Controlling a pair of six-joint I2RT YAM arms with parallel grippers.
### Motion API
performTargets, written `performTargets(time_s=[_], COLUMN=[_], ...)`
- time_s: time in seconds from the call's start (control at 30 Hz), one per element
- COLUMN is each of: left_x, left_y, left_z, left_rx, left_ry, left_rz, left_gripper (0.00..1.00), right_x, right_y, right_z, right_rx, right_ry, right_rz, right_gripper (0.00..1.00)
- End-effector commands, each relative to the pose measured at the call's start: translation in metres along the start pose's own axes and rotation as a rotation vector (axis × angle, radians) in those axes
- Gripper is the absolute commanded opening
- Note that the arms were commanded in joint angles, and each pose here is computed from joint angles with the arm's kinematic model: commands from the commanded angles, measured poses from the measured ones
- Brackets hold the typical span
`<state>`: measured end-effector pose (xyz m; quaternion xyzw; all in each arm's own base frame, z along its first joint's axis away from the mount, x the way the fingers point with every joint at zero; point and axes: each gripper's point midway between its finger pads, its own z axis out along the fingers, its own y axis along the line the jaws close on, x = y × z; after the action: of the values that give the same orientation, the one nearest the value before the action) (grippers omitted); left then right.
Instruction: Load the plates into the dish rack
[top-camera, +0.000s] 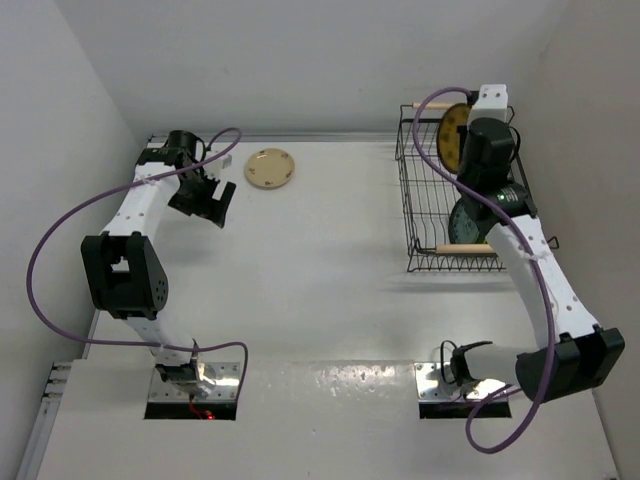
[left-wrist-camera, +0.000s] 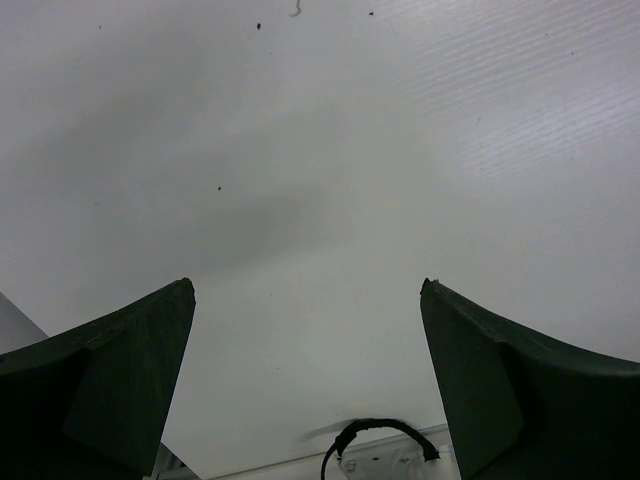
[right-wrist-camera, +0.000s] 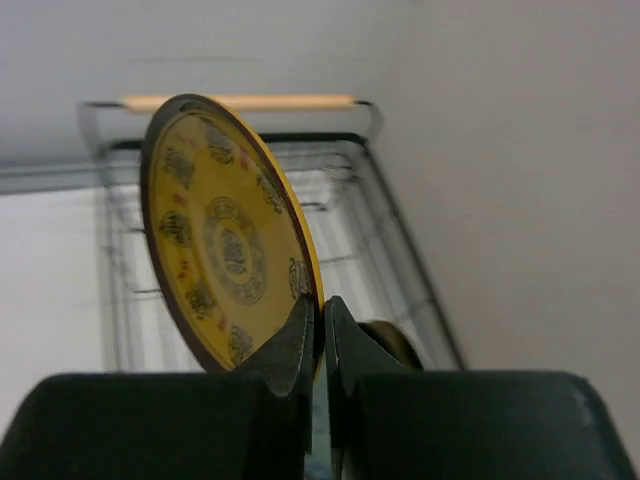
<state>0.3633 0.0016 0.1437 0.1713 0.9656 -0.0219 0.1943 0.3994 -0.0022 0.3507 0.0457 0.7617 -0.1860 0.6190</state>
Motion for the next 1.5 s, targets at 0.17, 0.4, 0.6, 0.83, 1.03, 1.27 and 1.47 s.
performTargets(time_s=[0.17,0.4,0.6,0.83,1.03,1.27,1.47], left_x=[-0.011,-0.005,-0.006,-0.006,-0.006,-0.005,-0.01], left_y=[0.005,0.003,0.001,0.001,0.002,0.002,0.004], left_z=[-0.005,-0.001,-0.001,-0.001,-0.001,0.002,0.001], left_rx=[-0.001,0.006,0.014,0.014,0.014,0.017,0.014], left_ry=[-0.041,-0.024,-0.027,-0.027,-0.027,-0.019,-0.028], left_rz=[-0.009,-0.012,-0.012,-0.012,-0.002,-0.004,-0.002], left_gripper=[1.0,1.0,1.0,1.0,1.0,1.0,1.0], right_x=[0.092,0.156,0.171,0.183,0.207,0.222,0.193], right_y=[-0.053,-0.027,-0.032,-0.022,-0.01,-0.007,-0.008], right_z=[0.021,0.029,0.034,0.026,0.018,0.017,0.025], right_rx=[0.143,0.027,0.107,0.126,0.078,0.061,0.065], right_ry=[0.263,0.409,0.472,0.529,0.602,0.706,0.654], right_rz=[-0.344,-0.346,-0.531,-0.605,-0.615,-0.586,-0.548], right_gripper=[0.0,0.0,0.0,0.0,0.0,0.06,0.49])
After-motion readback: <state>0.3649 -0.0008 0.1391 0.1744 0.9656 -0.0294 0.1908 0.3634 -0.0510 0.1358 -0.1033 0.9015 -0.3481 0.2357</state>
